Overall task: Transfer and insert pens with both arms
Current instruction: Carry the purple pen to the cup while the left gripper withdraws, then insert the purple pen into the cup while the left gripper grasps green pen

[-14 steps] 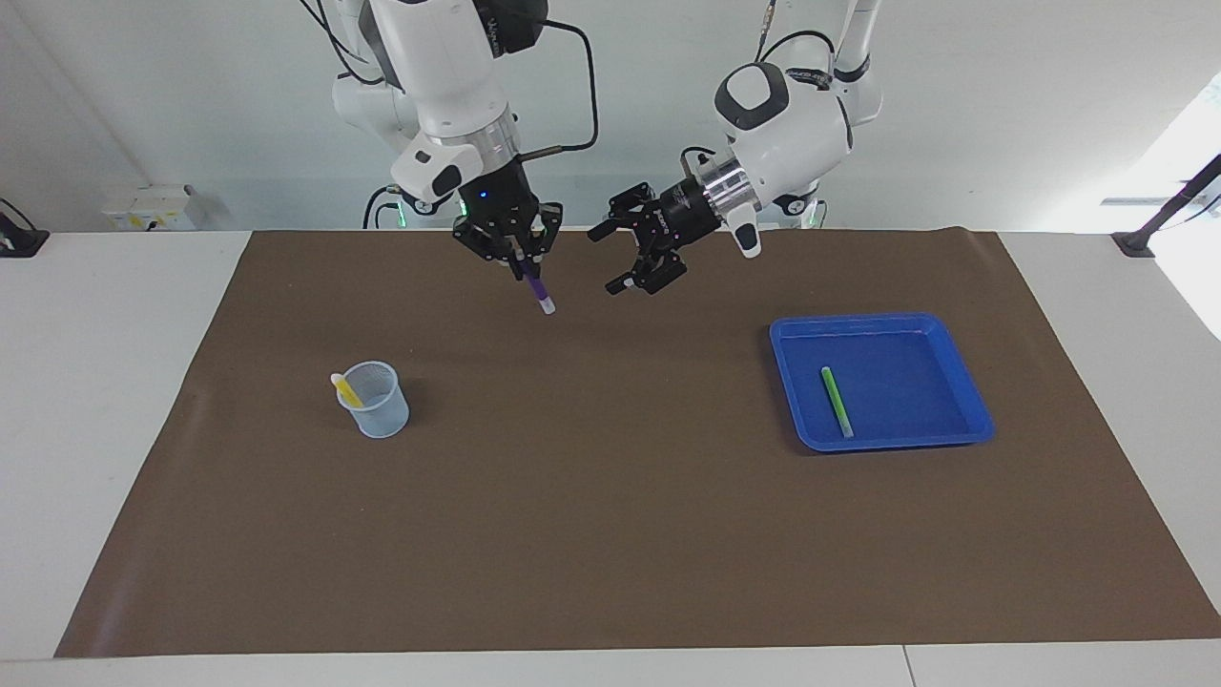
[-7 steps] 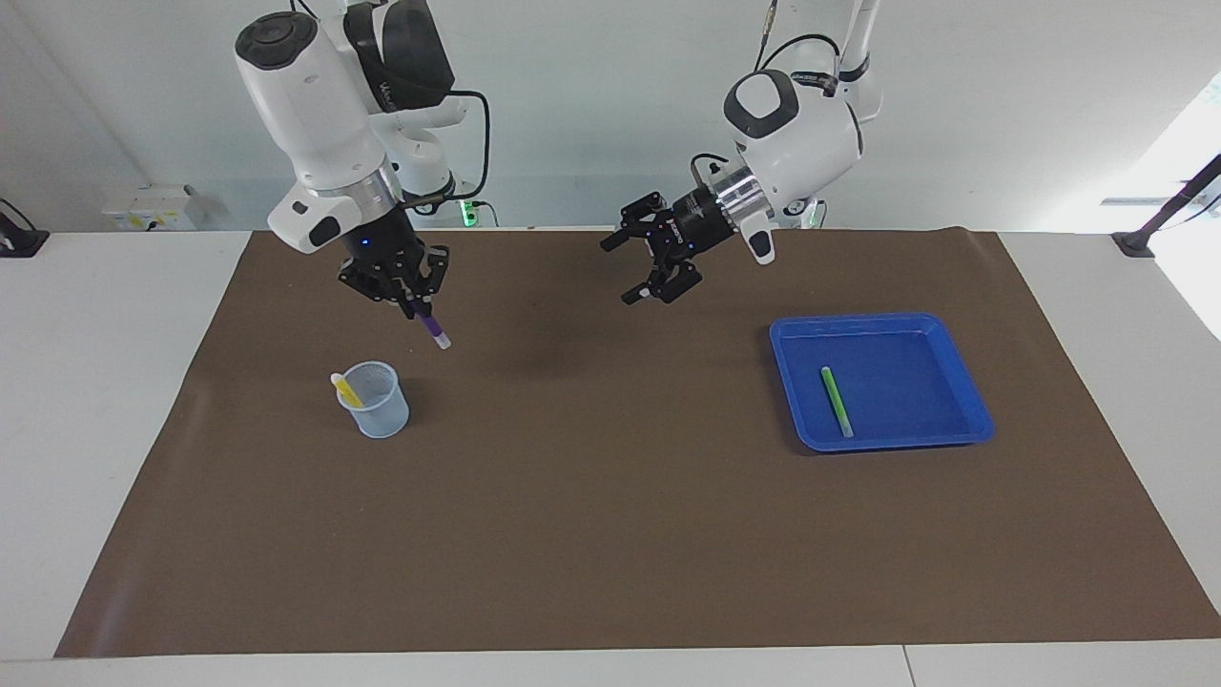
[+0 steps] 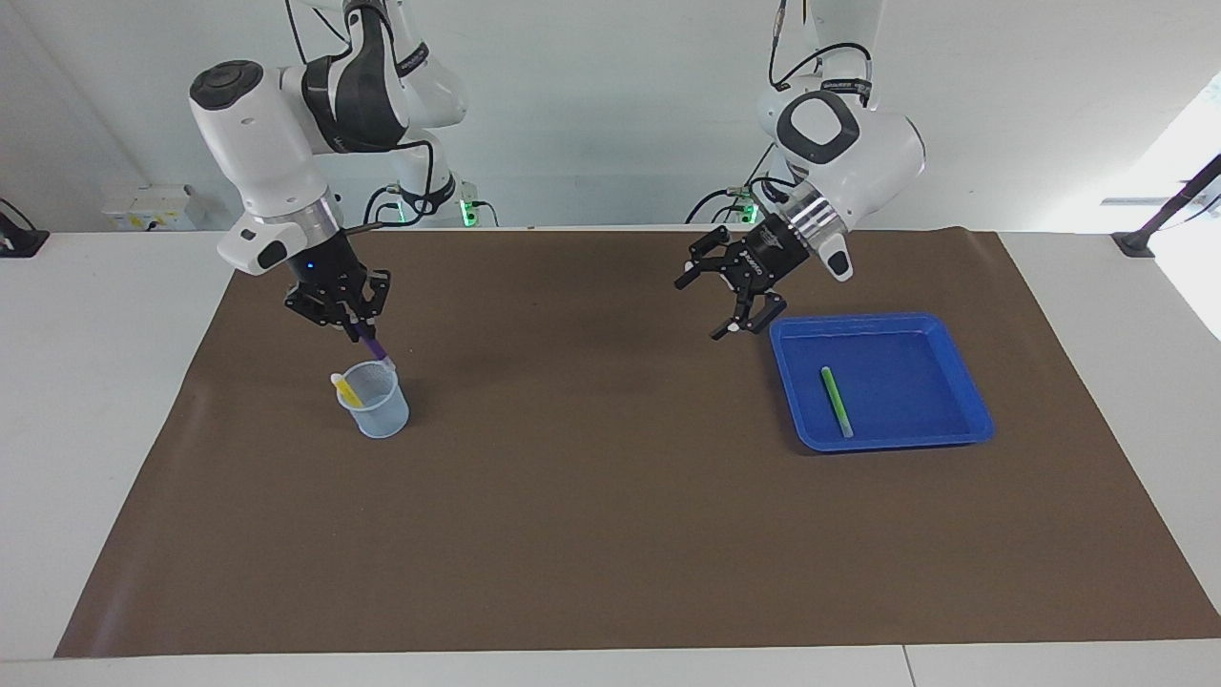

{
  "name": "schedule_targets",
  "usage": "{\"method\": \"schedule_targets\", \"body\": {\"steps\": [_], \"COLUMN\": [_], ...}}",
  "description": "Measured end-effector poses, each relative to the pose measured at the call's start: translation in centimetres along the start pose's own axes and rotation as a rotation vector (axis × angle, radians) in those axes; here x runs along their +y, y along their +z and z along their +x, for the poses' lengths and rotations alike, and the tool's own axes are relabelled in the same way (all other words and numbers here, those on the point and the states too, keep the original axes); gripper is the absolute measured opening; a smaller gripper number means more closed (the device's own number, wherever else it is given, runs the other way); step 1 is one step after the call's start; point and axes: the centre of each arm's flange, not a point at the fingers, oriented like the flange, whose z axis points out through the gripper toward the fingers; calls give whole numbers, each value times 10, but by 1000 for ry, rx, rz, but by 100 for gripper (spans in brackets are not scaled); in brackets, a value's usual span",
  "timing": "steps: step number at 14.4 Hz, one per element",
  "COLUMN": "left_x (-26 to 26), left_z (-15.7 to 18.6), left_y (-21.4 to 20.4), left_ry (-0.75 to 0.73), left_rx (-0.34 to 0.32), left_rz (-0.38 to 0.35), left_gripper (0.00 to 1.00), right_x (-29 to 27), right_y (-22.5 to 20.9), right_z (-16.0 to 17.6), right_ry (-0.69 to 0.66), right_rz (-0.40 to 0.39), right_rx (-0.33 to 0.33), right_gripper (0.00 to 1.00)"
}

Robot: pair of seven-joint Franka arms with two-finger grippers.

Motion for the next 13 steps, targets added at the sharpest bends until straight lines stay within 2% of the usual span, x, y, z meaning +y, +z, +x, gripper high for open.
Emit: {"method": "schedule_targets", "body": {"steps": [3, 6, 10, 13], "left_x": [4, 11, 37, 51], "left_z": [3, 11, 55, 76], "left_y": [-4, -9, -29, -22], "left_ry": [91, 311, 688, 934], "left_rx": [42, 71, 228, 333], "left_rz": [-5, 8, 178, 297], "left_gripper": [100, 100, 100, 100], "right_x": [19, 21, 22, 25], "right_y": [15, 33, 52, 68], "right_z": [-11, -17, -20, -18], "right_ry": [-2, 2, 6, 9], "right_rz": [-9, -12, -12, -18], "right_rx": [21, 19, 10, 21], "right_gripper": [19, 19, 19, 19]}}
